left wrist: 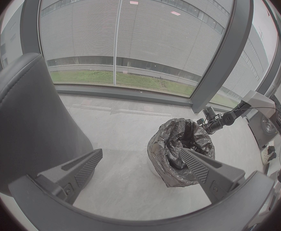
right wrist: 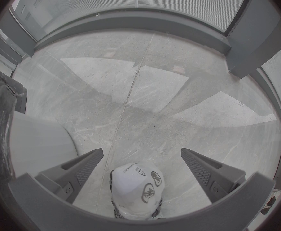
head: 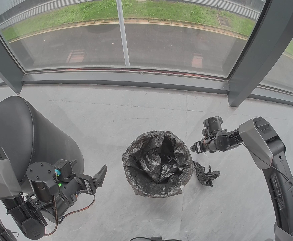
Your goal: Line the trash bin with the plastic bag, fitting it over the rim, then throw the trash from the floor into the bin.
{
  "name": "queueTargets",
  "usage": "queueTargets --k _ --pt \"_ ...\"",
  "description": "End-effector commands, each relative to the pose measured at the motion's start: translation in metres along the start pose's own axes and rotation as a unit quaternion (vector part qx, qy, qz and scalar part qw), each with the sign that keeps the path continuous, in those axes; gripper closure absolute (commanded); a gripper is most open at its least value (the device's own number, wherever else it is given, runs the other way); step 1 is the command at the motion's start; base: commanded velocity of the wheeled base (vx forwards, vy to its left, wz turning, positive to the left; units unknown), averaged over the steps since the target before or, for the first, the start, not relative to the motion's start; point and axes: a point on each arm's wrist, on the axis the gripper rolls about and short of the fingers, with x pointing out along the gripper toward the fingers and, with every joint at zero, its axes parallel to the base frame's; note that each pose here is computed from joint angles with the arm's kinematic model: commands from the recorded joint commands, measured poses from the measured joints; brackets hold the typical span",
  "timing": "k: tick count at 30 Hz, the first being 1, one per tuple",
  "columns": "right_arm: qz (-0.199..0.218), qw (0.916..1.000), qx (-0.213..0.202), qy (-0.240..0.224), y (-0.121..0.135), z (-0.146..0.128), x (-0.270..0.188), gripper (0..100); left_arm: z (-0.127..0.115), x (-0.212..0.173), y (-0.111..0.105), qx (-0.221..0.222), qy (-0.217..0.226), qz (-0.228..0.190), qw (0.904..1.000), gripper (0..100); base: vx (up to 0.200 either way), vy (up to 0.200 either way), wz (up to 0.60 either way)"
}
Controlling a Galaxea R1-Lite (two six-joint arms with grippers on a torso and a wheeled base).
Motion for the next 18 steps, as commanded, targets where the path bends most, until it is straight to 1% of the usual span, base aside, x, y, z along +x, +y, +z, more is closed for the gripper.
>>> queueTargets --k 1,14,15,18 --pt "0.004 0.9999 -0.004 0.012 0.006 -0.011 0.014 0 -0.001 0.0 0.0 0.0 0.002 0.001 1.0 0 0.0 0.0 0.0" --pt "0.004 0.9997 -0.006 0.023 0.007 -0.022 0.023 0 -0.001 0.001 0.0 -0.001 0.003 0.001 1.0 0 0.0 0.0 0.0" --pt "0.004 0.9997 -0.006 0.025 0.008 -0.024 0.025 100 -0.001 0.001 0.0 -0.001 0.003 0.001 1.0 0 0.0 0.0 0.0" --pt "0.004 0.9996 -0.005 0.026 0.008 -0.025 0.027 100 -0.001 0.001 0.0 -0.001 0.002 0.001 1.0 0 0.0 0.0 0.0"
